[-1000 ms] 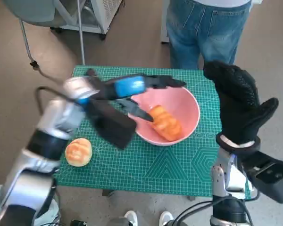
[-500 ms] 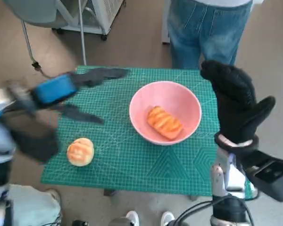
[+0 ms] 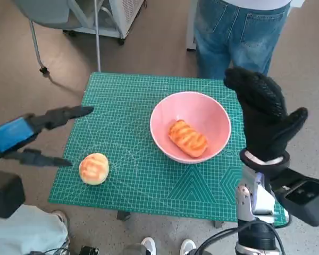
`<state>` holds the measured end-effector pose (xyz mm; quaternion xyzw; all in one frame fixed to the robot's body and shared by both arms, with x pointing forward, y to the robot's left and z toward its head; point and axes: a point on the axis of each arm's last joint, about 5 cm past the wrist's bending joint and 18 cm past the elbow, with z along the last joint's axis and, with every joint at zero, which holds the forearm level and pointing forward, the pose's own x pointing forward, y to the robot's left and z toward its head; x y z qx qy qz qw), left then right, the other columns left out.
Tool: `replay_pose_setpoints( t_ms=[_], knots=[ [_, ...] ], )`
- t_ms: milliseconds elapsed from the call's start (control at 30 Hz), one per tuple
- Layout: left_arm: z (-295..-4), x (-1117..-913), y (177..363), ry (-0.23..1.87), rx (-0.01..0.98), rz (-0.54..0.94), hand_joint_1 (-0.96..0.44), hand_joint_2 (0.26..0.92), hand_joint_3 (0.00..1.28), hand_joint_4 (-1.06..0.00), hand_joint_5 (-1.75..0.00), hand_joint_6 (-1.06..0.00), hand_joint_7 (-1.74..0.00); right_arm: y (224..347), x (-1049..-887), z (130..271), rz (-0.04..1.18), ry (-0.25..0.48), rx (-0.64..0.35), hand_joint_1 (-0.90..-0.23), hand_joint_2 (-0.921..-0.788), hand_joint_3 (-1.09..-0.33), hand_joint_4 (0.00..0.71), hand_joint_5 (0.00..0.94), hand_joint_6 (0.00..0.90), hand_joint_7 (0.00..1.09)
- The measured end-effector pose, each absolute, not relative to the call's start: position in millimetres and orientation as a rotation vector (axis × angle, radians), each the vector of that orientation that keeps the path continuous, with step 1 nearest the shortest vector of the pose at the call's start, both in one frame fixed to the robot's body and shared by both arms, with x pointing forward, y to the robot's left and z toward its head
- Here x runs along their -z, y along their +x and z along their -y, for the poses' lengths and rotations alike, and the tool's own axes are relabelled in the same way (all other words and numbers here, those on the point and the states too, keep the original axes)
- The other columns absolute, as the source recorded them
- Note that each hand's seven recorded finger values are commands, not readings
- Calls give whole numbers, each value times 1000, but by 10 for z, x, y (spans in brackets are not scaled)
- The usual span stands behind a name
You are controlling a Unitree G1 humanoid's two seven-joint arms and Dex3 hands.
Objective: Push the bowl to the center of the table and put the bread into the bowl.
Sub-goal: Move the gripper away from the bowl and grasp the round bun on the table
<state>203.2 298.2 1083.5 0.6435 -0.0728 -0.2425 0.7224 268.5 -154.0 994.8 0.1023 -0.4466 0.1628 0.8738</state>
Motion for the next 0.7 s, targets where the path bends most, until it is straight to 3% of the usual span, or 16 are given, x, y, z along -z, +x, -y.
replay_pose_setpoints(
  t_ms=[333, 700],
  knots=[
    [-2986, -10715, 1950, 1419, 583, 118, -99, 790, 0, -138, -3, -333, -32, 2709, -9951, 1512, 919, 217, -356, -557, -921, -811, 273, 94, -1, 719],
    [-2928, -10479, 1984, 1385, 654, 71, -55, 798, 4, -142, -1, -332, -14, 2723, -9948, 1508, 899, 217, -377, -555, -921, -816, 267, 102, -1, 722]
  ],
)
